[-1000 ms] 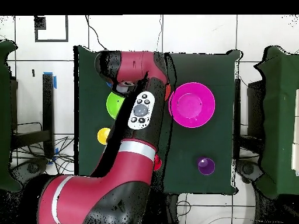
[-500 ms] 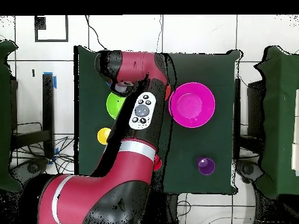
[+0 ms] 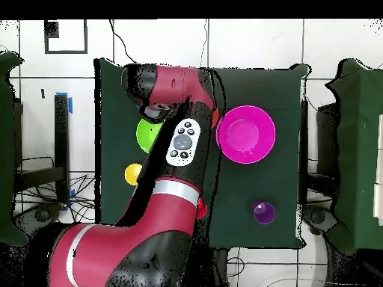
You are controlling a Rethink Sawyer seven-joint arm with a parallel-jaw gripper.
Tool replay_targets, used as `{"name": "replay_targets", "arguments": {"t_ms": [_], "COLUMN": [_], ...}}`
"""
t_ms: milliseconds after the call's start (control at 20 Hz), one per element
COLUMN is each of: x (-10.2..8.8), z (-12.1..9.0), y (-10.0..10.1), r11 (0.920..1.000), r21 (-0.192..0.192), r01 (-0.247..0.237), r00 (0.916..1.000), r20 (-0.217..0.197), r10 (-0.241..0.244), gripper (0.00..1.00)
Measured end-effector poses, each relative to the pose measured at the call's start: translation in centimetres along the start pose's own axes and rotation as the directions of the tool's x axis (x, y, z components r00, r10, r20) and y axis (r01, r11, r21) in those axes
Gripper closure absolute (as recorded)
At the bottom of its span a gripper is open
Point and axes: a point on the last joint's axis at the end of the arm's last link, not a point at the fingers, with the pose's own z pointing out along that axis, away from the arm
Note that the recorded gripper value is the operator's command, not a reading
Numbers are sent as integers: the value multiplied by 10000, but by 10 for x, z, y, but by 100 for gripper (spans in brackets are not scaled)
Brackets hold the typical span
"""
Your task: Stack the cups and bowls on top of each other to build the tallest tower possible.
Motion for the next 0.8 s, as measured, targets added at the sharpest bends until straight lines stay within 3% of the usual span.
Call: {"name": "replay_targets", "arguments": {"t_ms": [300, 450, 650, 800], "x": [2, 6, 15, 24], "z": [0, 0, 4, 9], "y": [6, 17, 34, 48], "r11": [9993, 9969, 9895, 9769], "r21": [-199, -349, -502, -593], "r01": [-314, -704, -1354, -2052], "r00": [9995, 9974, 9902, 9777], "r20": [-97, -199, -401, -574], "r10": [312, 697, 1335, 2019], "gripper": [0, 0, 0, 0]}}
